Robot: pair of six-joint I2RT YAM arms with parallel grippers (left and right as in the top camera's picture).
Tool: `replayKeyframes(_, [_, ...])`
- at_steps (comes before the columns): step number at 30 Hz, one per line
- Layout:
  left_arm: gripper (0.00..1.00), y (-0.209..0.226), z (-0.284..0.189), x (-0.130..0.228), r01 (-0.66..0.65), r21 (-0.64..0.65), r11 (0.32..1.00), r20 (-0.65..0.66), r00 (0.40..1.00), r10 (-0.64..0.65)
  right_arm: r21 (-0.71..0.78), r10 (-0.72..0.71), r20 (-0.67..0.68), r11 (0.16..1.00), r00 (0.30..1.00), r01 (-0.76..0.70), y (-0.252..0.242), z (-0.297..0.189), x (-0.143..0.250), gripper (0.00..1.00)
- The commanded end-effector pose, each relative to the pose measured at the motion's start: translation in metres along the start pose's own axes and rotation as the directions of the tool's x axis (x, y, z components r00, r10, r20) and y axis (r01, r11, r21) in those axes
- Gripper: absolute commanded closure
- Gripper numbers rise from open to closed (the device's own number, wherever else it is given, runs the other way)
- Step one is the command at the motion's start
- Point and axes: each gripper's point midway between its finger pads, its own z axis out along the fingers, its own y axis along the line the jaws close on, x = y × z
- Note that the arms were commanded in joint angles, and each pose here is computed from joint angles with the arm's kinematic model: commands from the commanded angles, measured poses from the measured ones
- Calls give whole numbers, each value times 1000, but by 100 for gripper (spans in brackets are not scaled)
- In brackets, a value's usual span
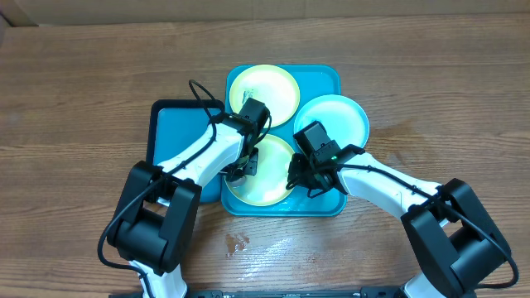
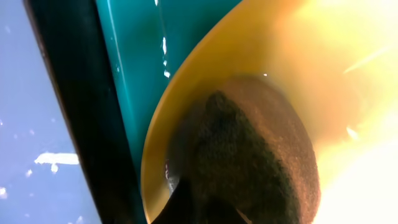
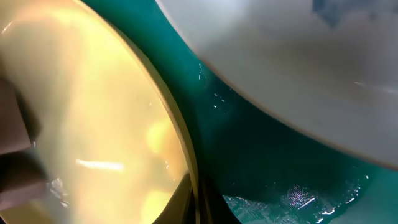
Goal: Clean dirty plates on tray and stack at the side
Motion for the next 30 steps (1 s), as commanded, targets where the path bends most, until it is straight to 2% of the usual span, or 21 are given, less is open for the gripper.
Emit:
replayKeyframes(1, [96,-50,12,10,-108,298,949,-44,991,127,70,-5,-31,998,1000,7,-19,12,11,96])
replayKeyframes(4, [96,-97,-8,12,-237,538,809,38,966,257,70,-5,-31,998,1000,7,-19,12,11,96])
replayKeyframes(6, [96,-115,-18,19,-288,615,734,70,947,313,70,-5,-31,998,1000,7,-19,12,11,96])
replayKeyframes(8, [96,-124,-24,28,-321,650,689,81,930,358,71,-5,-31,997,1000,7,-19,12,11,96])
replayKeyframes(11, [96,-126,-26,40,-351,661,663,74,910,407,70,-5,-31,998,1000,7,-19,12,11,96])
replayKeyframes(15, [96,-118,-22,46,-330,632,701,27,914,406,71,-5,-31,997,1000,8,-19,12,11,96])
replayKeyframes(19, [96,-81,1,41,-156,407,900,-115,969,219,71,-5,-31,997,999,7,-19,12,11,96])
replayKeyframes(22, [96,-44,12,42,-23,180,983,-165,985,53,71,-5,-32,997,999,7,-20,12,11,96])
replayKeyframes(25, [96,-5,14,42,61,-53,997,-143,987,-68,71,-5,-32,997,999,7,-20,12,11,96])
replayKeyframes(28, [96,22,11,38,88,-199,976,-91,990,-108,71,-5,-31,997,999,7,-19,12,11,96])
replayKeyframes(30, [96,30,9,34,94,-244,965,-63,992,-112,71,-5,-31,997,1000,8,-19,12,11,96])
